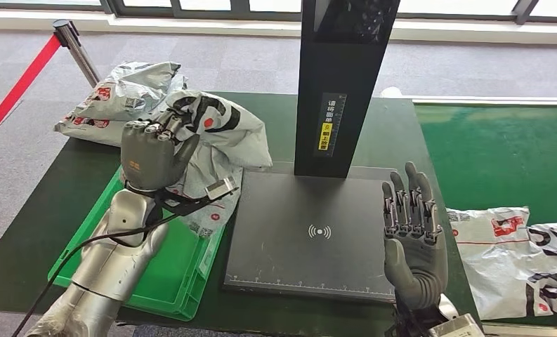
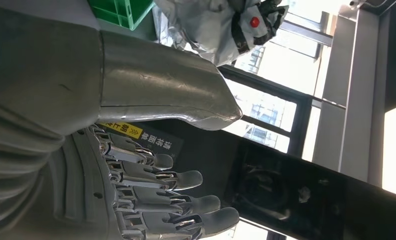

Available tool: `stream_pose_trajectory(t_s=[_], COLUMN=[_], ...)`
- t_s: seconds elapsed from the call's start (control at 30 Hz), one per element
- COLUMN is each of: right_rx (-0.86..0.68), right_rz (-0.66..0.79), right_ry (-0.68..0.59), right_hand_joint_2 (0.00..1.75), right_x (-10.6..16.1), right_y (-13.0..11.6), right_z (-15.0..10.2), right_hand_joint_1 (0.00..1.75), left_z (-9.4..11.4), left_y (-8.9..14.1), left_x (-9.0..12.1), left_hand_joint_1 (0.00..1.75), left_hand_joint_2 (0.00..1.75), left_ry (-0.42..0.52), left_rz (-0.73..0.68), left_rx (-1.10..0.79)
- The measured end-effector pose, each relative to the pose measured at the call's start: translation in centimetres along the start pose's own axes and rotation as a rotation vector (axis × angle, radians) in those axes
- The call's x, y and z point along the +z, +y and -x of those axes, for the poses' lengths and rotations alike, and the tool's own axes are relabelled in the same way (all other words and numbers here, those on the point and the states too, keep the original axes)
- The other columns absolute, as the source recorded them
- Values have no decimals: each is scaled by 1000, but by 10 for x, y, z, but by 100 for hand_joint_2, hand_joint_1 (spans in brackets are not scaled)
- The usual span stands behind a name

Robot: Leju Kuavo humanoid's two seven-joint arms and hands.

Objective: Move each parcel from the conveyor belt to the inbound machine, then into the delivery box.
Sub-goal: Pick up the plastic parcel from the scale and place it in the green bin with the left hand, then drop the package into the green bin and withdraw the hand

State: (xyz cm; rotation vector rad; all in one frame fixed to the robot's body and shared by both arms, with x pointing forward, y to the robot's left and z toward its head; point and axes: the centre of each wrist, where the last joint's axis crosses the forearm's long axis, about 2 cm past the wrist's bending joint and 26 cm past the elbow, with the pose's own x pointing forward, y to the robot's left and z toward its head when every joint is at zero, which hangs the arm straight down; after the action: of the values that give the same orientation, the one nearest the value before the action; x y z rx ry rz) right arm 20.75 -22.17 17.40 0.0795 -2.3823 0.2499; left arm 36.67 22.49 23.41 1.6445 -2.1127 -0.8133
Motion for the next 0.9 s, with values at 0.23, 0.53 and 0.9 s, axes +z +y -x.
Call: stream_pose_trajectory(t_s=[0.23,0.53,0.9], right_rx=[12,20,31], right_rz=[-2,-2,-22], right_ry=[0,2,2], right_hand_joint_2=[175,175,175], right_x=[-2,-2,-2], right_y=[0,0,1], right_z=[0,0,0], right_hand_joint_1=[0,0,0], left_z=[19,25,17], left_y=[-15,-26,-38], left_x=[5,10,19], left_hand_joint_1=[175,175,0], left_hand_joint_2=[175,175,0], left_ry=[148,216,307], left_rz=[91,195,395], left_rx=[-48,-65,-102])
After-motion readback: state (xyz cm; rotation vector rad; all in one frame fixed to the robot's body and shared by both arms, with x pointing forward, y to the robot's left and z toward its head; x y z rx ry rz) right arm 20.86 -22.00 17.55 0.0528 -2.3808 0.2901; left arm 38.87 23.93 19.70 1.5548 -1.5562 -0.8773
